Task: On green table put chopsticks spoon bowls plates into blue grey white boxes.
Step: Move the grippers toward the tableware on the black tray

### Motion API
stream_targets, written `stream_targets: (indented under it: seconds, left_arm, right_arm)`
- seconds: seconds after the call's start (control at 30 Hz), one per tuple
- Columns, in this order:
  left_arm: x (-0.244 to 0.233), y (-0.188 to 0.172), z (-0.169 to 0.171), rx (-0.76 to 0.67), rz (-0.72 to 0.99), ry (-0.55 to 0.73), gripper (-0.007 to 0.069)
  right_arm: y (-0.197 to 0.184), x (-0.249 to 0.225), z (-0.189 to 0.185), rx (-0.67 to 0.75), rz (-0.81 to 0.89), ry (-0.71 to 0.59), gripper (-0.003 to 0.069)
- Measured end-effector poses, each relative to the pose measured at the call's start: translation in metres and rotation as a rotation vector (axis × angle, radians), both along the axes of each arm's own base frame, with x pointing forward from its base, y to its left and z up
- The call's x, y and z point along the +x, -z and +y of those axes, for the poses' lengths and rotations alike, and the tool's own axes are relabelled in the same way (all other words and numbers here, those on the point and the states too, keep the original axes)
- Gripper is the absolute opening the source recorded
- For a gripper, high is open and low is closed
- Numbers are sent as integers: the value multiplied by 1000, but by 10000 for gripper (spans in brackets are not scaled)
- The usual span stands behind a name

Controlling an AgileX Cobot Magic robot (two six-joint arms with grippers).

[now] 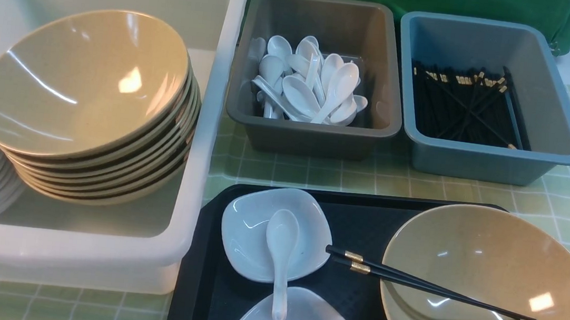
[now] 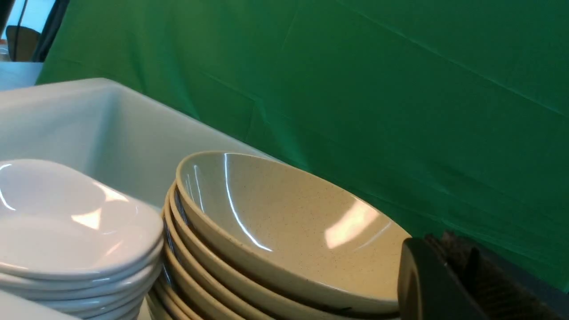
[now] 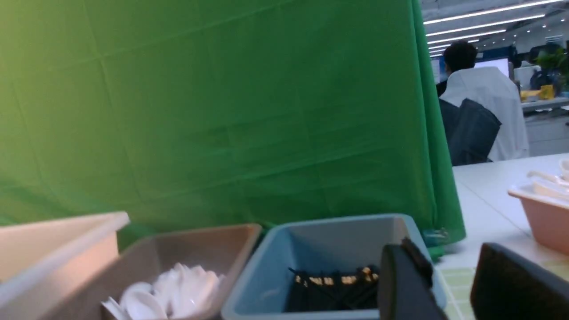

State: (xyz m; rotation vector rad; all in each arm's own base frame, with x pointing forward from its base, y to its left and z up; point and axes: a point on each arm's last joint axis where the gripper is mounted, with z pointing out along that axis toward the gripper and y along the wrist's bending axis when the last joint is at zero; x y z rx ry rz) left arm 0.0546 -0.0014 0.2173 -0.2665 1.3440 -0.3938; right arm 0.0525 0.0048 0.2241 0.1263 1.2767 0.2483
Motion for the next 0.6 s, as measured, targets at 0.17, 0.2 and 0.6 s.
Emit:
stream_targets:
  seconds: [0.17,0.2,0.6]
  left_arm:
    - [-3,-12,2,3,-139,-27,-1]
    - [-5,-17,4,-24,-197,-38,-1]
    - [10,-104,-2,23,-18,9,-1]
  right_arm:
    - [-4,-1,1,26,-36,-19,236]
    - [-15,-3,0,57,-33,-14,236]
    - [-130,30,-11,135,221,96,236]
